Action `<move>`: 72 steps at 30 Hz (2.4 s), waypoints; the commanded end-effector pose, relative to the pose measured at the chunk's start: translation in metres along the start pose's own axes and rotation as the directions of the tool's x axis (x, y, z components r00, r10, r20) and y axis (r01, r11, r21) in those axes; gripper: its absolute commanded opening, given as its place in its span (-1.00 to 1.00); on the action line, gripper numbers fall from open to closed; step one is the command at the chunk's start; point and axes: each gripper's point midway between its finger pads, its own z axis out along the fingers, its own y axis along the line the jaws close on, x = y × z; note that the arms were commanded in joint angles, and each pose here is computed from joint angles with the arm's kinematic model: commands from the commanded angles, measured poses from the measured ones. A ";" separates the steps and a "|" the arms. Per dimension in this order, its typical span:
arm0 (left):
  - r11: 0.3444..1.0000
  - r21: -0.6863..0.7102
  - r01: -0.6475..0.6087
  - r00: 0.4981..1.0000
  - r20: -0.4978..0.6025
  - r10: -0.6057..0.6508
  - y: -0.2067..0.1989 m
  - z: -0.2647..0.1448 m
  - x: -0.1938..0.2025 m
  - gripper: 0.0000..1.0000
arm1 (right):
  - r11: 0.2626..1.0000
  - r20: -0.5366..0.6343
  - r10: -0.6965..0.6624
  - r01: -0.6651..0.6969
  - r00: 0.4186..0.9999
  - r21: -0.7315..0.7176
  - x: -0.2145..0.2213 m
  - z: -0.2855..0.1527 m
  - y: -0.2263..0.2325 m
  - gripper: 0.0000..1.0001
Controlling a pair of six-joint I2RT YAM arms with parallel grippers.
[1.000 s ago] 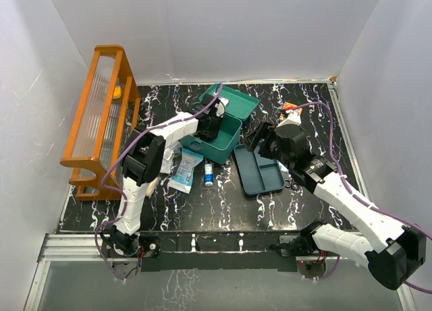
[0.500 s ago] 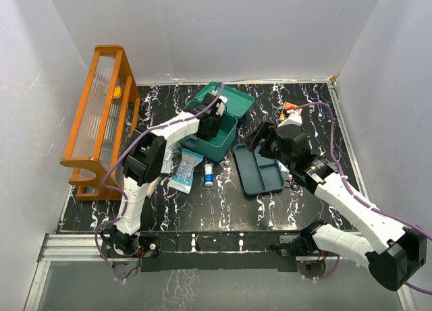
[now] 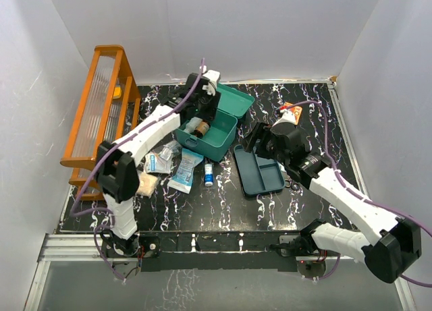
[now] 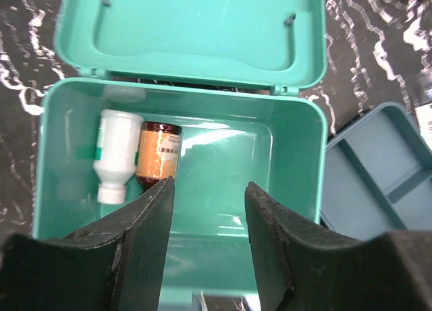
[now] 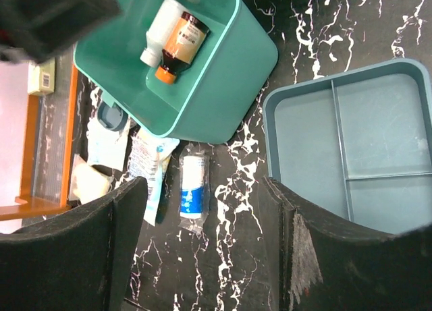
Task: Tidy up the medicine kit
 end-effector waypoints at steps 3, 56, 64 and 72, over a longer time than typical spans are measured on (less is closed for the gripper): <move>0.991 -0.104 0.080 0.990 0.127 -0.066 0.025 -0.081 -0.016 0.07 | 0.991 0.023 -0.021 0.024 1.000 -0.129 -0.022 0.002 0.037 0.25; 0.975 -0.125 0.185 0.749 0.660 -0.058 0.061 -0.287 -0.061 0.68 | 0.971 -0.209 -0.182 0.209 0.961 0.117 0.207 0.161 0.103 -0.60; 0.975 -0.108 0.195 0.761 0.643 -0.081 0.058 -0.280 -0.057 0.70 | 0.974 -0.249 -0.207 0.222 0.946 0.034 0.212 0.147 0.109 -0.92; 0.962 -0.063 0.266 0.855 0.476 -0.205 0.050 -0.252 -0.003 0.70 | 0.958 -0.269 -0.281 0.254 0.921 -0.132 0.207 0.123 0.128 -1.00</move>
